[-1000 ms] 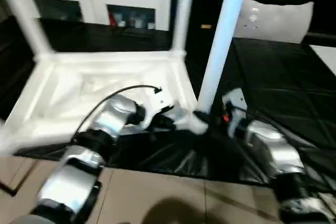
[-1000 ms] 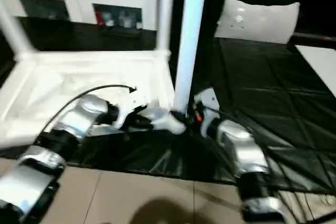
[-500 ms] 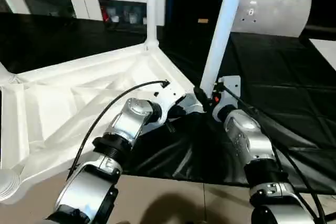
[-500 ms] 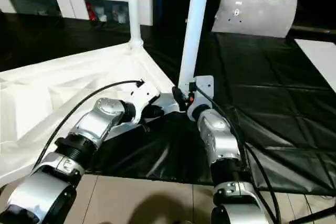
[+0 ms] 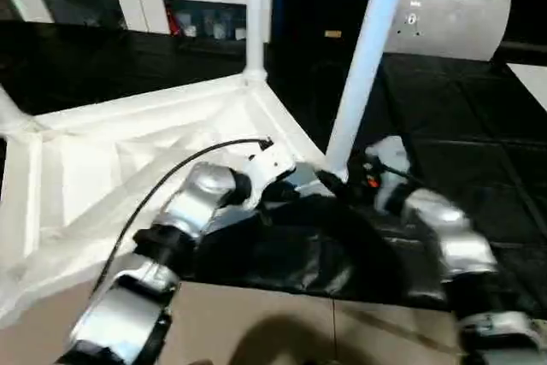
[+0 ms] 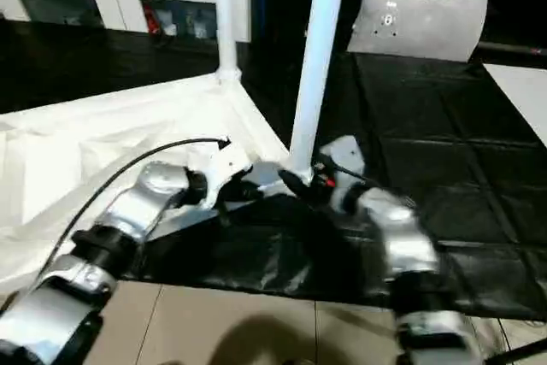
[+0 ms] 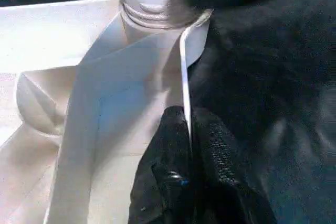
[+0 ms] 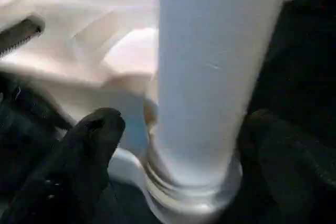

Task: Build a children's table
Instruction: Rotate leg to tighten

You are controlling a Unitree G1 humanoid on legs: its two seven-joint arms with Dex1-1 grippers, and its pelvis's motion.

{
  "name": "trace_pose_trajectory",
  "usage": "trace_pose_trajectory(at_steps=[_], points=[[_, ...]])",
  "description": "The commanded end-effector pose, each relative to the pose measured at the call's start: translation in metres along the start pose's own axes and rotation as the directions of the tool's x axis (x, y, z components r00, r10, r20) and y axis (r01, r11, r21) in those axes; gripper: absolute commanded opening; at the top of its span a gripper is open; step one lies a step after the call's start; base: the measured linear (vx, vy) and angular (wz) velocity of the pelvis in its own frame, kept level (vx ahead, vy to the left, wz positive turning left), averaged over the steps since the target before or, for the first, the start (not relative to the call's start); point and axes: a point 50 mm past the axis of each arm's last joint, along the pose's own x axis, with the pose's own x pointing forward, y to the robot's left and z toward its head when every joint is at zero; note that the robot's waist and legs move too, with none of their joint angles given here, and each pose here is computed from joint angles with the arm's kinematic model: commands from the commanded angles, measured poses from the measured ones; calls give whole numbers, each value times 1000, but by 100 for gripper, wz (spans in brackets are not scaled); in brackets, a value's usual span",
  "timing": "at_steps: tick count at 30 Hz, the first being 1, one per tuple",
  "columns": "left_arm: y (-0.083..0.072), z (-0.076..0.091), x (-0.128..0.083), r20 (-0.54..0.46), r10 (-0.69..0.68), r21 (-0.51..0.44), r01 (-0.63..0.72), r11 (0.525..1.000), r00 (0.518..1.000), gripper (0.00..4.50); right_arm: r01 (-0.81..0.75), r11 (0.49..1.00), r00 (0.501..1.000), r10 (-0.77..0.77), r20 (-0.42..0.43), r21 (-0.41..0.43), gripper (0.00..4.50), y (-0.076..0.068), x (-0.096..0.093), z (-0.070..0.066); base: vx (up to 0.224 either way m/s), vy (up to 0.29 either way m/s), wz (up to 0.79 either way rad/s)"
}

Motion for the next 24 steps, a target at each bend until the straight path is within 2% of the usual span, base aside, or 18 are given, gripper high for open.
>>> trace_pose_trajectory(at_steps=[1,3,4,5,6,7,11,12,14,16,19,21,24], points=[[-4,-7,-6,-52,-101,66,104,992,994,0,-150,988,988,149,-31,-23,446,5,-7,1,0,0,0],[-6,-9,-13,-57,-184,112,190,975,981,0,-241,970,970,239,-52,-39,446,6,-13,1,0,0,0],[-6,-9,-13,-57,-184,112,190,975,981,0,-241,970,970,239,-52,-39,446,6,-13,1,0,0,0],[-9,-14,-22,-94,-289,167,301,939,953,0,-371,927,928,367,-63,-56,446,8,-19,3,0,0,0],[-9,-14,-22,-94,-289,167,301,939,953,0,-371,927,928,367,-63,-56,446,8,-19,3,0,0,0],[-8,-18,-25,-134,-302,197,324,925,944,0,-440,896,897,435,-78,-63,446,10,-22,3,0,0,0],[-10,-20,-30,-160,-365,235,394,889,917,0,-533,845,844,530,-84,-23,446,12,-24,2,0,0,0],[-11,-20,-32,-165,-390,243,420,874,906,0,-556,831,829,553,-85,-17,429,12,-24,3,0,0,0],[-12,-20,-33,-169,-410,249,442,862,896,0,-575,818,816,572,-85,-14,429,13,-24,3,0,0,0],[-13,-19,-35,-176,-444,258,477,840,878,0,-600,800,798,596,-93,-13,400,13,-23,4,0,0,0],[-17,-18,-36,-196,-497,285,534,796,845,0,-647,763,759,645,-90,6,389,15,-23,4,0,0,0],[-18,-18,-36,-210,-513,296,554,778,833,0,-668,744,740,666,-93,16,357,18,-22,3,0,0,0],[-19,-17,-36,-220,-522,302,566,767,824,0,-682,731,727,681,-93,22,342,20,-22,3,0,0,0]])
